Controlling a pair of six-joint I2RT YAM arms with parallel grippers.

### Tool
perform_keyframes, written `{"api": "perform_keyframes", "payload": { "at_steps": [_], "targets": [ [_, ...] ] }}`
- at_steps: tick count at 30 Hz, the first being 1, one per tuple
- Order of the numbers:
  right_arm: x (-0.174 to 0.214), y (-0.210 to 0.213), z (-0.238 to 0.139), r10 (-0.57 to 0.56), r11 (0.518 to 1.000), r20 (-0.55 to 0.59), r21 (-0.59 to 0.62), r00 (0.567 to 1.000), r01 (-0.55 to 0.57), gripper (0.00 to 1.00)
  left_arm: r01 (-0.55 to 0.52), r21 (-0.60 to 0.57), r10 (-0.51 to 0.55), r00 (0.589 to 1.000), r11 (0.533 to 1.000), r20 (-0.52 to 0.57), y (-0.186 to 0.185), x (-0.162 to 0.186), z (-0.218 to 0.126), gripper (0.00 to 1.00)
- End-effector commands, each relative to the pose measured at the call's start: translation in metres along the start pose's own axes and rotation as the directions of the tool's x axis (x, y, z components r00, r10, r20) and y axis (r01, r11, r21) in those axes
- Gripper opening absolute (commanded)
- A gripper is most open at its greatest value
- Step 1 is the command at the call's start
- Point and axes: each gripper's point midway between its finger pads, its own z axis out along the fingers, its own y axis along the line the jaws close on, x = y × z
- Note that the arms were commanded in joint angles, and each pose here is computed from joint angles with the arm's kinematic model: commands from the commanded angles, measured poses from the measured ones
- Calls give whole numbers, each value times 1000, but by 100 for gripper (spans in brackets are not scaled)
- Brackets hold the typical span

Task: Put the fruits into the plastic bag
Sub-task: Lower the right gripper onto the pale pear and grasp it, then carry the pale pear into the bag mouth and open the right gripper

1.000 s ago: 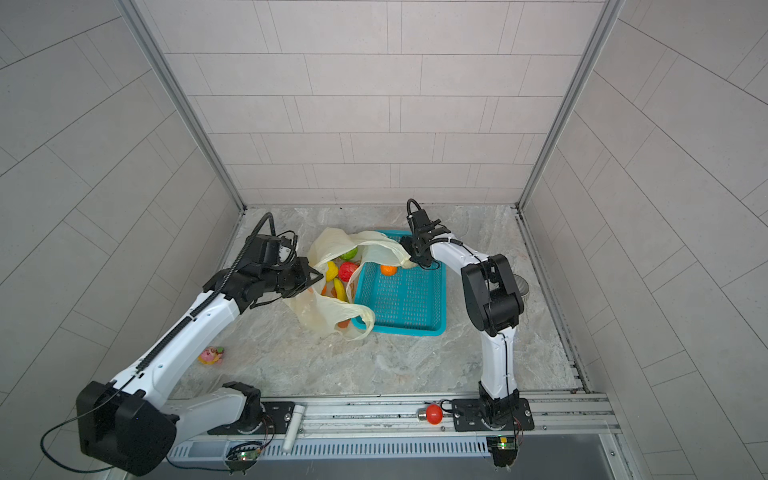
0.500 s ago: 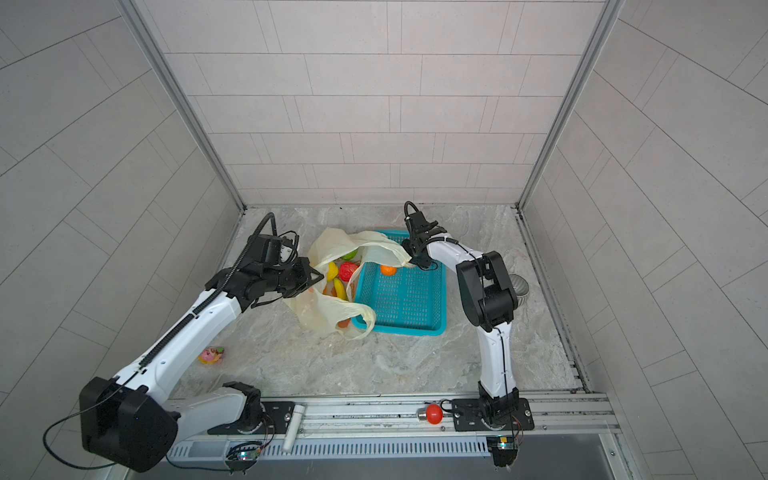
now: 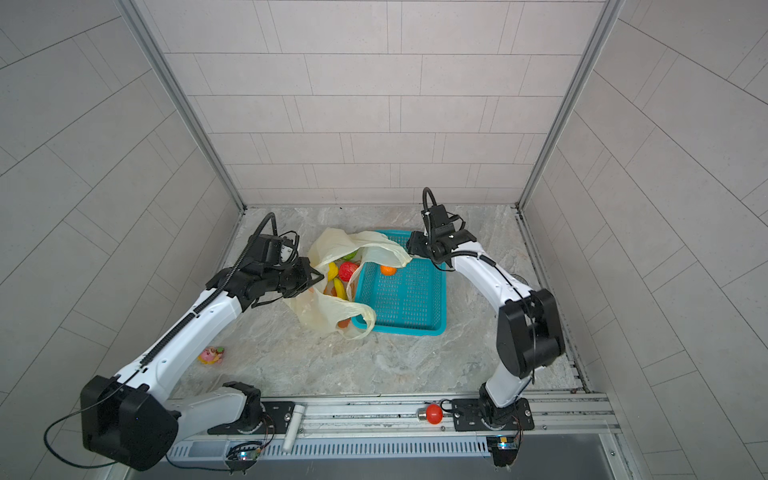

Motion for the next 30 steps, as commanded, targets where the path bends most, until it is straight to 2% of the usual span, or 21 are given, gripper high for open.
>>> {"api": "perform_keyframes", "payload": {
  "at_steps": [1, 3, 6, 11, 14, 19, 30],
  "targets": [
    [-36, 25, -50, -125, 988, 181, -72, 975, 140, 50, -21, 14, 21, 1000, 1000, 6, -3, 1, -2, 0],
    [-44, 53, -76, -164, 962, 265, -169, 950, 213, 50, -17, 11, 17, 1000, 1000, 8, -2, 1, -2, 0],
    [-32, 96, -96, -201, 900, 290, -322, 936, 293, 51, -17, 11, 16, 1000, 1000, 11, -1, 1, -3, 0],
    [43, 166, -91, -354, 748, 196, -527, 914, 403, 52, -17, 12, 17, 1000, 1000, 17, -2, 0, -4, 0],
    [85, 188, -79, -420, 697, 133, -587, 898, 413, 52, -22, 20, 21, 1000, 1000, 19, -5, 0, -6, 0],
    [105, 200, -49, -386, 713, 72, -608, 920, 348, 52, -45, 21, 45, 998, 999, 35, -6, -1, -11, 0],
    [92, 220, 19, -396, 769, 38, -531, 917, 354, 54, -69, 26, 68, 996, 997, 52, -12, -3, -18, 0]
  ]
}}
